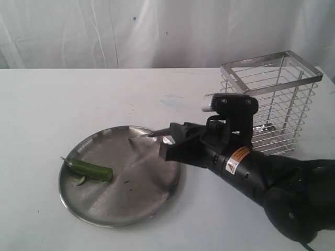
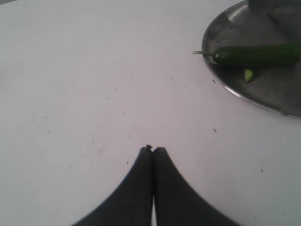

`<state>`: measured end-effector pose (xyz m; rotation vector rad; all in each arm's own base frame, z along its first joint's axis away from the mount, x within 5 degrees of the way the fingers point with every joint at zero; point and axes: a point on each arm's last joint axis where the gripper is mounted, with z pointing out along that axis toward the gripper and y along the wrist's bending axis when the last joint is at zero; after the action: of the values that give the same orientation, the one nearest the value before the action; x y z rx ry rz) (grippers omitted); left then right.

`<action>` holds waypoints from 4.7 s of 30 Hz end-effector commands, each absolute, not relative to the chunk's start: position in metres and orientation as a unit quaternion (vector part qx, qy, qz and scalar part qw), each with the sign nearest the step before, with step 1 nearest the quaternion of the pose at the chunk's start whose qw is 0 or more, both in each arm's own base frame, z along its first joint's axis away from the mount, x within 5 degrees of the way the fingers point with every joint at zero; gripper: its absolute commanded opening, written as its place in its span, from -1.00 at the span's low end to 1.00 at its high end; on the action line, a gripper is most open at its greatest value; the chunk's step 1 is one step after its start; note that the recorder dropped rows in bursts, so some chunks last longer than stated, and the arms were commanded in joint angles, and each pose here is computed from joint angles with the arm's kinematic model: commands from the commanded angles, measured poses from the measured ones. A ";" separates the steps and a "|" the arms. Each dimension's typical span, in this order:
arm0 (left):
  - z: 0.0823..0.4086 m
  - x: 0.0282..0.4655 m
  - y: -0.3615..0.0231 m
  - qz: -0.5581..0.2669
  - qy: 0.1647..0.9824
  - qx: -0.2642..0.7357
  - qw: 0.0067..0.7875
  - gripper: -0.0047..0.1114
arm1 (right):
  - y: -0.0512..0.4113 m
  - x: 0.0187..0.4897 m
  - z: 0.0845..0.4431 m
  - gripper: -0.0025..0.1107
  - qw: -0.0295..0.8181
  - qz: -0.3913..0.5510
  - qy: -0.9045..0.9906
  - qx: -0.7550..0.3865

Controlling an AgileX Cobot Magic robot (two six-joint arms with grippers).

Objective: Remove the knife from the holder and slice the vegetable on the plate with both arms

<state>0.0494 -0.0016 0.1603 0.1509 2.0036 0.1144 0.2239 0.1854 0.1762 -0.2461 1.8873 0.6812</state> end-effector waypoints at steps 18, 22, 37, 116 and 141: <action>0.160 0.049 -0.002 0.045 0.840 0.064 0.537 -0.92 | 0.174 0.198 0.129 -0.29 0.318 0.183 0.915 -0.167; 0.160 0.049 -0.002 0.045 0.840 0.064 0.537 -0.92 | 0.176 0.200 0.131 -0.21 0.321 0.185 0.914 -0.166; 0.160 0.049 -0.002 0.045 0.840 0.064 0.537 -0.92 | 0.163 0.209 0.244 -0.18 0.283 0.129 0.917 -0.248; 0.160 0.049 -0.002 0.045 0.840 0.064 0.537 -0.92 | 0.155 0.306 0.115 0.19 -0.090 0.446 0.858 -0.239; 0.160 0.049 -0.002 0.045 0.840 0.064 0.537 -0.92 | 0.160 0.307 0.086 -0.96 -0.108 0.437 0.867 -0.212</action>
<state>0.0494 -0.0016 0.1603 0.1509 2.0036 0.1144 0.3084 0.1608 0.0966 -0.6999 2.9022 1.5265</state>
